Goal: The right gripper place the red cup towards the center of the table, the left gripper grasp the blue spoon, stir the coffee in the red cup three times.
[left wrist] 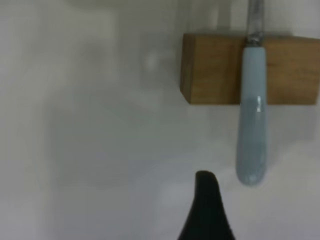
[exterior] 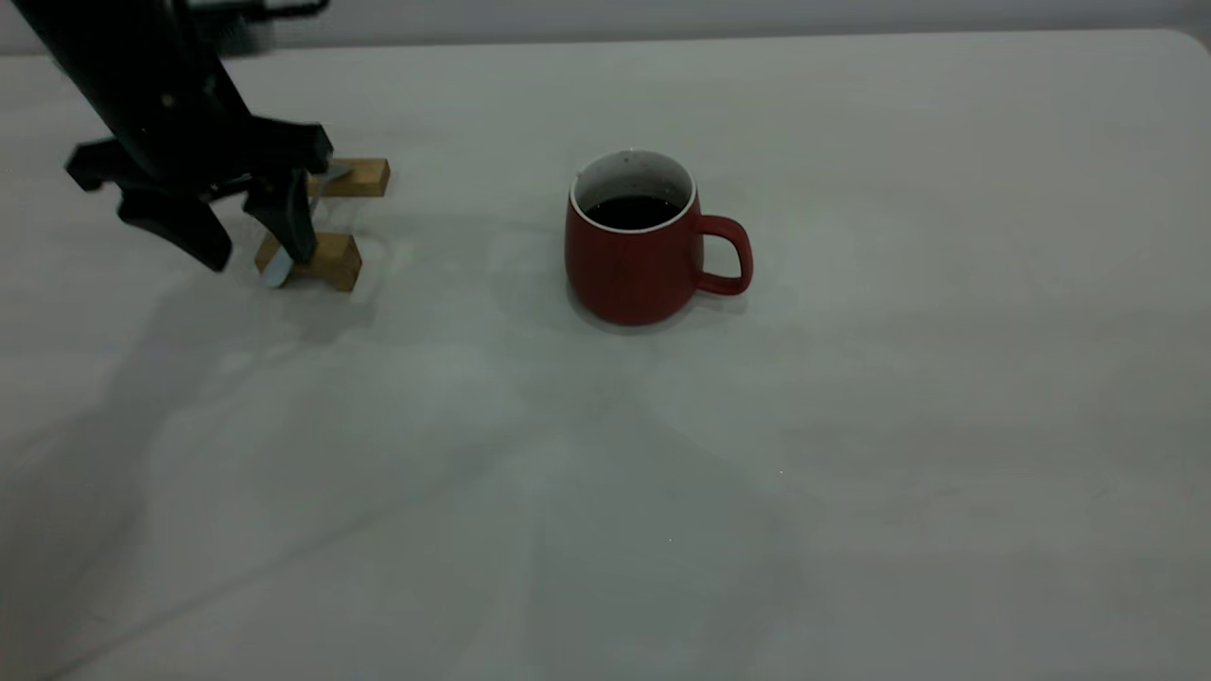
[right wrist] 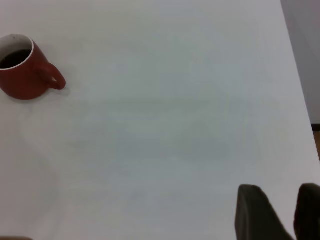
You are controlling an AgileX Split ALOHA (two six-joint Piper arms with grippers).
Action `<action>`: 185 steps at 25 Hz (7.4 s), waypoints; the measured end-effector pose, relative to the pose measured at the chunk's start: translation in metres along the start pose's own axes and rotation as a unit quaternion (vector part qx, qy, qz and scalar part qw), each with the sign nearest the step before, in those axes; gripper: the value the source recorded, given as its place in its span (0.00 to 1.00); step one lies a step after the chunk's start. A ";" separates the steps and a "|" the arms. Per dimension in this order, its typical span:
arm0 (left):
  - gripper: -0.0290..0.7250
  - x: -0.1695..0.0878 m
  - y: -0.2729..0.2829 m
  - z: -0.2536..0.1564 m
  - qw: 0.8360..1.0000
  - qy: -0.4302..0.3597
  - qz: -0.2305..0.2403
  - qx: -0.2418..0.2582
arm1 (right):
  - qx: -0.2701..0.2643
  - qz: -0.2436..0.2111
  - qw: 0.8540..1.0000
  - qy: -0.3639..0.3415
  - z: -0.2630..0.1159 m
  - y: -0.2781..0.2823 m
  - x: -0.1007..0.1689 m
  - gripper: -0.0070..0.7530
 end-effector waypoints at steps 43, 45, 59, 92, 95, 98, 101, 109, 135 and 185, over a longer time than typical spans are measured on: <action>0.25 -0.206 0.159 0.035 0.620 0.563 -0.368 0.404 | -0.001 0.000 1.000 0.000 0.000 0.000 0.000 0.32; 0.25 -0.212 0.155 0.034 0.595 0.581 -0.360 0.423 | -0.001 0.000 1.000 0.000 0.000 0.000 0.000 0.32; 0.25 -0.211 0.058 0.024 0.558 0.626 -0.319 0.442 | -0.001 0.000 1.000 0.000 0.000 0.000 0.000 0.32; 0.25 -0.218 0.037 0.021 0.514 0.625 -0.341 0.478 | -0.001 0.000 1.000 0.000 0.000 0.000 0.000 0.32; 0.25 -0.214 0.034 0.017 0.529 0.642 -0.302 0.466 | -0.001 0.000 1.000 0.000 0.000 0.000 0.000 0.32; 0.25 -0.209 0.035 0.024 0.560 0.647 -0.299 0.422 | -0.001 0.000 1.000 0.000 0.000 0.000 0.000 0.32; 0.25 -0.209 0.037 0.032 0.587 0.629 -0.329 0.390 | -0.001 0.000 1.000 0.000 0.000 0.000 0.000 0.32; 0.25 -0.221 0.041 0.026 0.534 0.614 -0.361 0.456 | -0.001 0.000 1.000 0.000 0.000 0.000 0.000 0.32; 0.24 -0.216 0.031 0.014 0.538 0.624 -0.318 0.469 | -0.001 0.000 1.000 0.000 0.000 0.000 0.000 0.32; 0.62 -0.103 0.245 0.081 0.988 0.096 -0.095 -0.069 | -0.001 0.000 1.000 0.000 0.000 0.000 0.000 0.32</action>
Point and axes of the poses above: a point on each arm's last joint axis where the gripper is mounted, y pointing back along that axis away from the gripper, x along the wrist's bending axis when the last joint is at zero, z = x × y, the point moved 9 cm from there along -y, pointing out along that axis toward the gripper, and after that the axes turned 5 degrees about y, right-handed, at the moved point
